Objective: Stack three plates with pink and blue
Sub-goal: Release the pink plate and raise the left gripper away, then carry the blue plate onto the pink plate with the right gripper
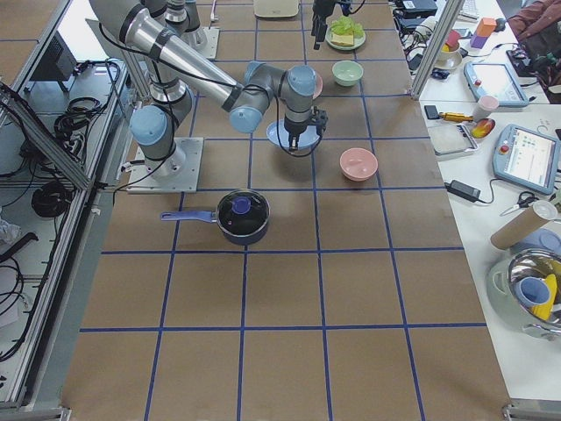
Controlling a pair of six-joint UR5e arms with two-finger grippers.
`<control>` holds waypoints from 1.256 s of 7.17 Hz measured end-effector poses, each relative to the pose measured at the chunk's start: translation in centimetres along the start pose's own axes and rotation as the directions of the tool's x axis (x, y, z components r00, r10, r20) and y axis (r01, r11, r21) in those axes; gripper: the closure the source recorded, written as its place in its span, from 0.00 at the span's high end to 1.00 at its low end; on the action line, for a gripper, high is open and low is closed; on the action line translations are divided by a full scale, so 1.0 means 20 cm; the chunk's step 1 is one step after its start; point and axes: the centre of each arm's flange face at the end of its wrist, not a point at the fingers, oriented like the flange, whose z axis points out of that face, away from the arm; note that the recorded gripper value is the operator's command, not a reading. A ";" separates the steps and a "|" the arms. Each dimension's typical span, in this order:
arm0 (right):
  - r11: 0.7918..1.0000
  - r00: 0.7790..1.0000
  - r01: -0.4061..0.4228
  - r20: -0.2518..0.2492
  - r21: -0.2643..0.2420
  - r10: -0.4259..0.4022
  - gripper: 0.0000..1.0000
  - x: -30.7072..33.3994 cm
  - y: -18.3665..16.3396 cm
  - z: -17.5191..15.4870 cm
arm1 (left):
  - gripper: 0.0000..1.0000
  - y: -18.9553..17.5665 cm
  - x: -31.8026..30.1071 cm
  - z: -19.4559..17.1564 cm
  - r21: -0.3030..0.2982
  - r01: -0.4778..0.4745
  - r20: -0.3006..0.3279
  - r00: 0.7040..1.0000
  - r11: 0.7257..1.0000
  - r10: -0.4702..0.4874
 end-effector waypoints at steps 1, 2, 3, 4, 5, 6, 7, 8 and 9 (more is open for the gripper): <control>0.999 0.999 -0.046 0.006 0.001 0.046 0.00 -0.17 0.04 0.00 | 1.00 0.00 -0.18 -0.10 0.016 0.007 0.004 1.000 1.000 -0.007; 0.996 0.996 -0.090 0.014 -0.001 0.090 0.00 -0.34 0.08 0.01 | 1.00 0.04 -0.32 -0.17 0.023 -0.002 0.003 1.000 1.000 0.002; 0.994 0.994 -0.111 0.026 -0.001 0.111 0.00 -0.51 0.14 0.03 | 1.00 0.11 -0.41 -0.18 0.027 -0.019 0.002 1.000 0.999 0.019; 0.991 0.990 -0.133 0.048 0.011 0.132 0.00 -0.66 0.17 0.05 | 1.00 0.19 -0.46 -0.14 0.041 -0.028 0.001 1.000 0.999 0.028; 0.988 0.986 -0.149 0.081 0.036 0.145 0.00 -0.79 0.19 0.06 | 1.00 0.26 -0.49 -0.09 0.070 -0.031 0.000 1.000 0.997 0.031; 0.987 0.984 -0.152 0.100 0.049 0.146 0.00 -0.89 0.19 0.07 | 1.00 0.30 -0.51 -0.06 0.096 -0.030 -0.002 1.000 0.995 0.030; 0.988 0.984 -0.149 0.106 0.043 0.144 0.00 -0.97 0.20 0.11 | 1.00 0.32 -0.53 -0.04 0.107 -0.026 -0.003 1.000 0.994 0.026; 0.990 0.986 -0.133 0.107 0.042 0.128 0.00 -1.07 0.23 0.16 | 1.00 0.32 -0.55 -0.03 0.111 -0.020 -0.004 1.000 0.994 0.021; 0.992 0.988 -0.117 0.108 0.051 0.111 0.00 -1.16 0.25 0.21 | 1.00 0.32 -0.56 -0.05 0.124 -0.017 -0.007 1.000 0.992 0.018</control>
